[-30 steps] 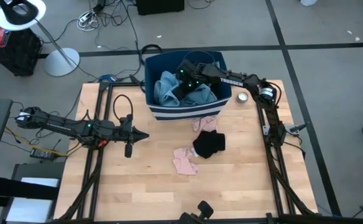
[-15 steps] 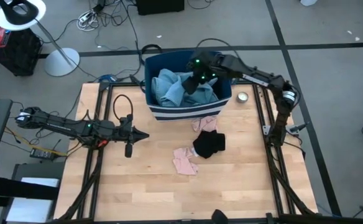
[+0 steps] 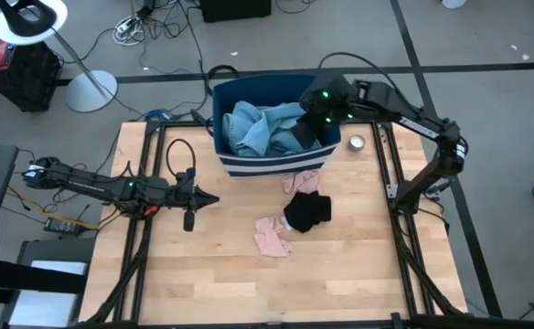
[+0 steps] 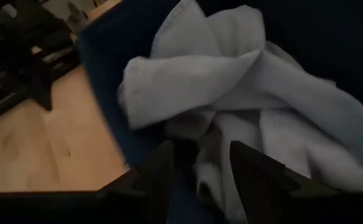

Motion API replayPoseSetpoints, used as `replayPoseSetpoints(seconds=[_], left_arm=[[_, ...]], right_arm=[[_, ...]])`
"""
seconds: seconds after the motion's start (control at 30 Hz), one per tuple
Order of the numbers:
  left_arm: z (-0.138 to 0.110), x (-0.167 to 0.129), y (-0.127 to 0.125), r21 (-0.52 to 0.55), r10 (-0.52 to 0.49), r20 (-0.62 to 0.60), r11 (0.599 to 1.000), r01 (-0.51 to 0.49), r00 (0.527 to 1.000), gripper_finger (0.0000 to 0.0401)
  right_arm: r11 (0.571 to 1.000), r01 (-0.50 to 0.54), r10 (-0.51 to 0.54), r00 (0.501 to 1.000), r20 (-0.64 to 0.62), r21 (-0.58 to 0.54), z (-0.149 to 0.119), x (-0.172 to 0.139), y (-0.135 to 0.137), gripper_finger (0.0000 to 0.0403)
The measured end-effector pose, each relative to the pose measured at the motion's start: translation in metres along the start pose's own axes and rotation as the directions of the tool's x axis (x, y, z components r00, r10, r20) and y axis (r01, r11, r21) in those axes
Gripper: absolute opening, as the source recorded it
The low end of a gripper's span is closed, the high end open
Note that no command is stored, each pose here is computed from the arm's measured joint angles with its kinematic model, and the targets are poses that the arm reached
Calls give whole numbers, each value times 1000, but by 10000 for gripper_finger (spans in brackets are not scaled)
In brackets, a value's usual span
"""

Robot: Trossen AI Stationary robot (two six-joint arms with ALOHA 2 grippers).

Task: Sort clothes
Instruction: Put the black underwear into the blue organizer bin

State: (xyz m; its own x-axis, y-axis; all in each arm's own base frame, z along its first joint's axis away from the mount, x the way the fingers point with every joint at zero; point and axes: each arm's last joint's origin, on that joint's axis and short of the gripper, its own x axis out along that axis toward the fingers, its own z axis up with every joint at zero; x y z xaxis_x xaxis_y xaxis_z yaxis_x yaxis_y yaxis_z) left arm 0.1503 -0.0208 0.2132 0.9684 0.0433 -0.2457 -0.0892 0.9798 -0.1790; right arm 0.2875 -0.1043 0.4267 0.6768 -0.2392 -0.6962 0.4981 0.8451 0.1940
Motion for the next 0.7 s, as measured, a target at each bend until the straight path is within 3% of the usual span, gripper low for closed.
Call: replayPoseSetpoints(seconds=[0.4,0.7], left_arm=[[0,0,0,-6,-1,1,1000,1,1000,6],[0,0,0,-6,-1,1,1000,1,1000,6]], right_arm=[[997,53,-58,991,-121,-50,-54,-35,71,158],[987,141,-156,964,-214,-82,-123,2,110,158]])
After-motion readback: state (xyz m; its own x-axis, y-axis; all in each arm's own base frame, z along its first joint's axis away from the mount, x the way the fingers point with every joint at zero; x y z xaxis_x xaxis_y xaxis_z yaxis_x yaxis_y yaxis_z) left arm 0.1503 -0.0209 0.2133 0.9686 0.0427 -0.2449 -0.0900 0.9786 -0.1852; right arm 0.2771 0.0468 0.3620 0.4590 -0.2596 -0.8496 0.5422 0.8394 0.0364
